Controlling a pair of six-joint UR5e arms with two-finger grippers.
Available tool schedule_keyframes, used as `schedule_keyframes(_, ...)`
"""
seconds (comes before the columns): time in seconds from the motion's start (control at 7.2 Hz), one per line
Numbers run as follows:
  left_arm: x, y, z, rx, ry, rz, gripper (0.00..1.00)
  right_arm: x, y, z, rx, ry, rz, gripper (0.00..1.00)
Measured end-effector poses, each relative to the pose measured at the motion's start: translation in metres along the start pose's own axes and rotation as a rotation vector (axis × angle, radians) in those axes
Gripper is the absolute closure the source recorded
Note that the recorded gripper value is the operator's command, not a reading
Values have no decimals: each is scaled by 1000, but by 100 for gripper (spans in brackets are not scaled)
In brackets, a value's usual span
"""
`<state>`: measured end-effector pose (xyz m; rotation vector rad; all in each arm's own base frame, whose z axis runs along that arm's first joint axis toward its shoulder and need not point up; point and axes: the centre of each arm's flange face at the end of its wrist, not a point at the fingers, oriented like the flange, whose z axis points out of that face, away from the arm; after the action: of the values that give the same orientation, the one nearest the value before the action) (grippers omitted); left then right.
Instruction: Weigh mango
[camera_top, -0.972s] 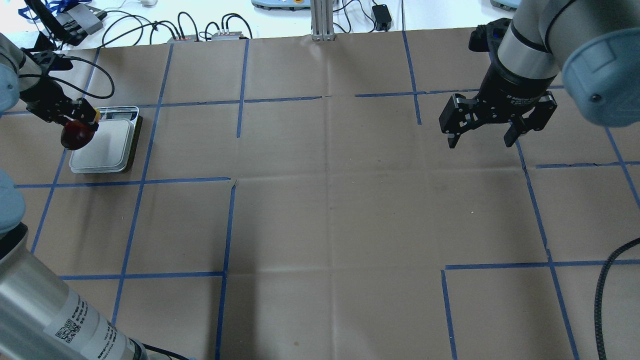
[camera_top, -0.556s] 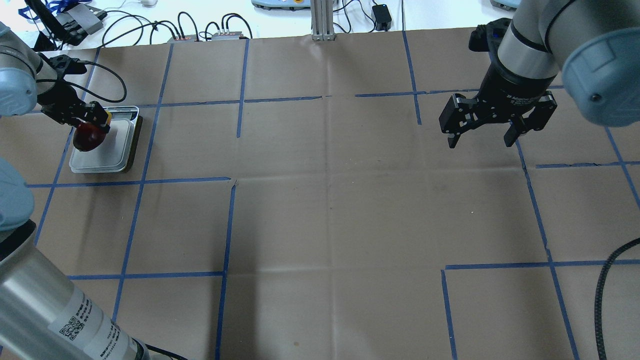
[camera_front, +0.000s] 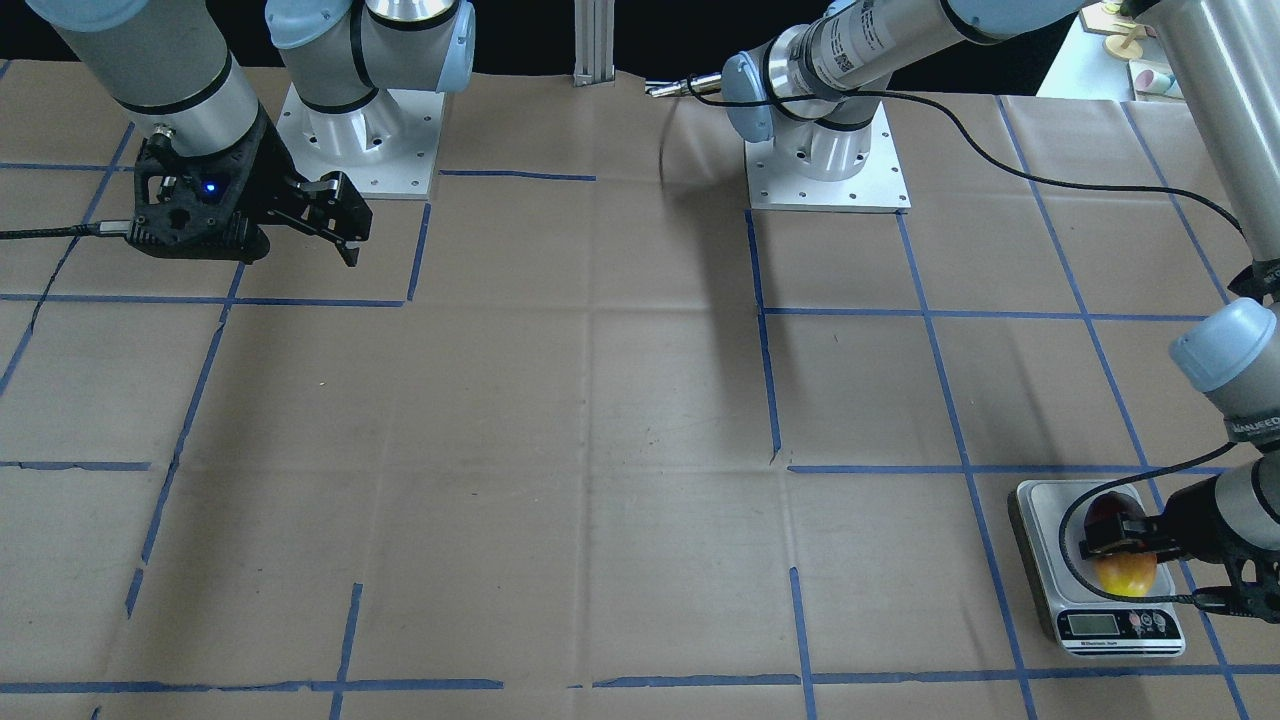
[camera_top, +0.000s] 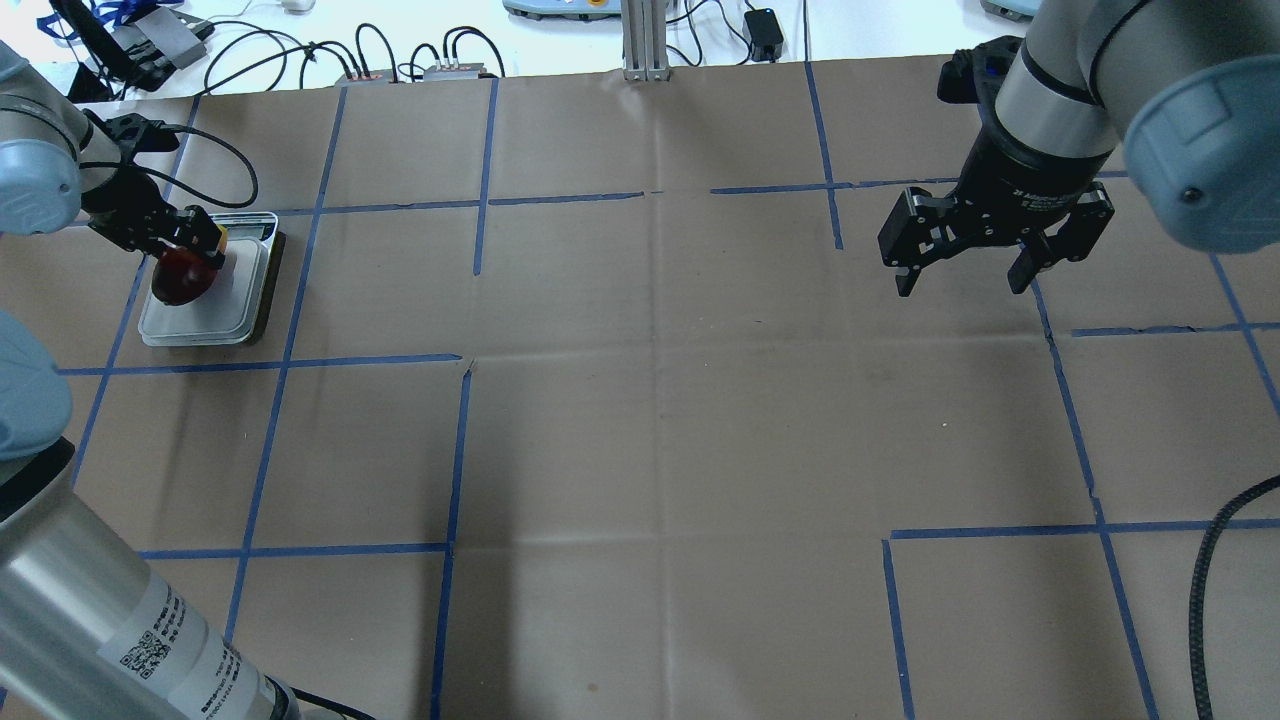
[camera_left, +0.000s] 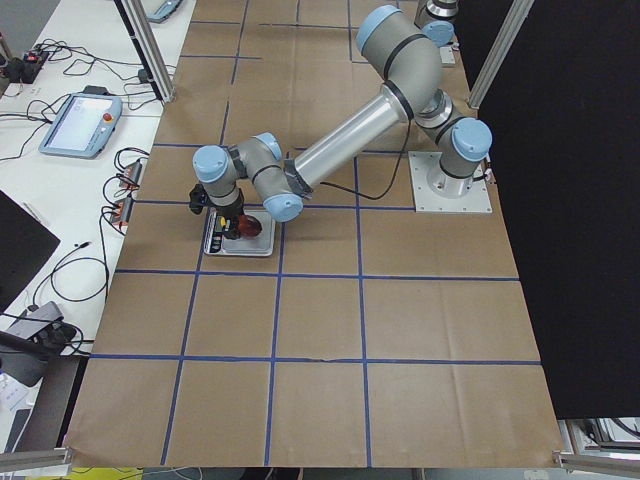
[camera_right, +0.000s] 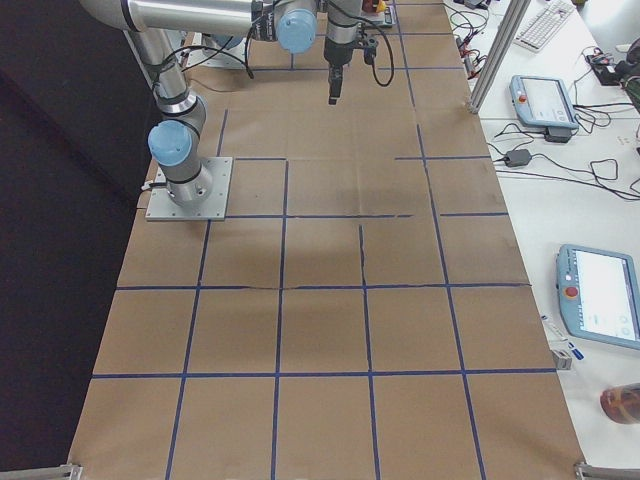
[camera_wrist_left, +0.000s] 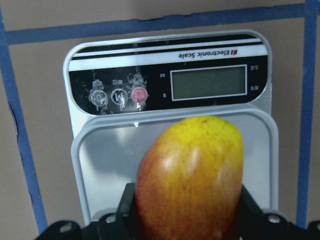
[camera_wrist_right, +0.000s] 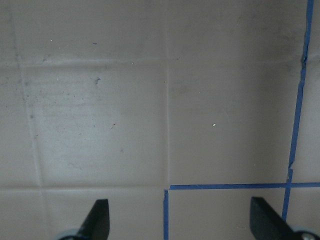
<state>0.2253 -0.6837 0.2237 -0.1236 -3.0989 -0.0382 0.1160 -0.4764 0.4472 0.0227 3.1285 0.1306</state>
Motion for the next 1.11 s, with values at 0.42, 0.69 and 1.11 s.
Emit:
schedule_keyframes(0.42,6,11,-55,14,-72,3,0,0,0,0,0,0,0,0)
schedule_keyframes(0.69,49,35,-138,23,-94,-3,0,0,0,0,0,0,0,0)
schedule_keyframes(1.11,205,48,-208,56,-89,-82,0,0,0,0,0,0,0,0)
